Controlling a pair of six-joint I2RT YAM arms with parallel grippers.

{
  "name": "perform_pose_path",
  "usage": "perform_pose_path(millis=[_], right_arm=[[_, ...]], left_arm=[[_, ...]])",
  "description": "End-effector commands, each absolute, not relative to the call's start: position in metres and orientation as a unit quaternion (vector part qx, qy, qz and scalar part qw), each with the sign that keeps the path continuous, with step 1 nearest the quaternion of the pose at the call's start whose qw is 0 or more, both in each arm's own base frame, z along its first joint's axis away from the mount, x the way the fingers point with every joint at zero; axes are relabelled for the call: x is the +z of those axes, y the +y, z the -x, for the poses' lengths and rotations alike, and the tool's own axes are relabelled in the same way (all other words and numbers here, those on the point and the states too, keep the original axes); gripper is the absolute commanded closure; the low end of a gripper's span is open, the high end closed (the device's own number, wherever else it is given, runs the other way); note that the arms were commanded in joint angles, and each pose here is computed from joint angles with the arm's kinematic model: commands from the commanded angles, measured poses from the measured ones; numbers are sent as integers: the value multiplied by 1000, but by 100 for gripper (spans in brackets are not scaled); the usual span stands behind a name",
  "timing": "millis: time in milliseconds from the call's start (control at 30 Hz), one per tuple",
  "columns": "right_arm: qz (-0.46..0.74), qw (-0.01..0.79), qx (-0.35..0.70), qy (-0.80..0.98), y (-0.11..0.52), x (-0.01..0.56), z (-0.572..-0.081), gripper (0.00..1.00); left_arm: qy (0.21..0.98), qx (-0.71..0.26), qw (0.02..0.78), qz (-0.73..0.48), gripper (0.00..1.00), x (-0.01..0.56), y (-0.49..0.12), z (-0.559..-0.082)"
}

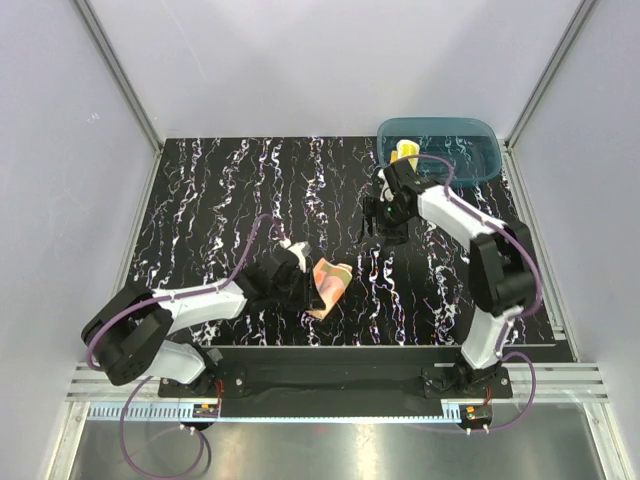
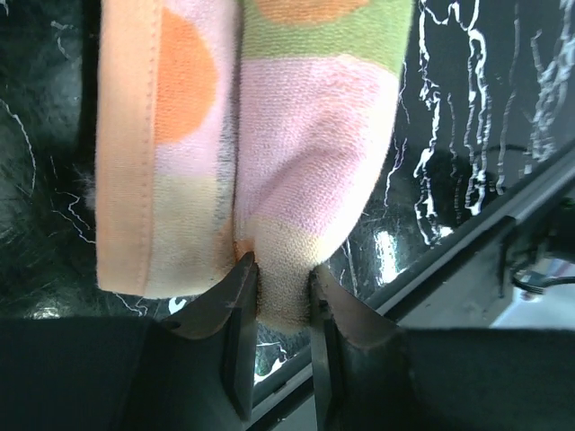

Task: Roll the towels
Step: Roll the towel

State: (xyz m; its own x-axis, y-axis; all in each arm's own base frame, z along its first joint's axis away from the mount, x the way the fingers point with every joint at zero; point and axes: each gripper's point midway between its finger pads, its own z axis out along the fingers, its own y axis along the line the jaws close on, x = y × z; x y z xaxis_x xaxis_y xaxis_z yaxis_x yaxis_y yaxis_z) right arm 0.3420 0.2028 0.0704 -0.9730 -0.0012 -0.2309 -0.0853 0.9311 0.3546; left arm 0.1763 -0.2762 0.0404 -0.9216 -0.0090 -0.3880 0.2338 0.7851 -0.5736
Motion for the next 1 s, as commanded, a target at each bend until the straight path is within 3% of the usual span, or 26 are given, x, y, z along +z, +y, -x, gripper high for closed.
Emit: perform_pose_path(millis=[0, 267, 700, 967], right_arm=[[29, 153, 265, 952, 221, 113, -324, 24], [36, 158, 405, 900, 262, 124, -276, 25], [69, 96, 424, 898, 332, 59, -239, 27], [62, 88, 430, 896, 343, 31, -247, 38]], left_arm=[[913, -374, 163, -19, 87, 44, -278, -175], [890, -426, 120, 112, 89, 28, -256, -169], [888, -414, 81, 184, 90, 7, -239, -167], [877, -432, 73, 199, 90, 8, -236, -165]])
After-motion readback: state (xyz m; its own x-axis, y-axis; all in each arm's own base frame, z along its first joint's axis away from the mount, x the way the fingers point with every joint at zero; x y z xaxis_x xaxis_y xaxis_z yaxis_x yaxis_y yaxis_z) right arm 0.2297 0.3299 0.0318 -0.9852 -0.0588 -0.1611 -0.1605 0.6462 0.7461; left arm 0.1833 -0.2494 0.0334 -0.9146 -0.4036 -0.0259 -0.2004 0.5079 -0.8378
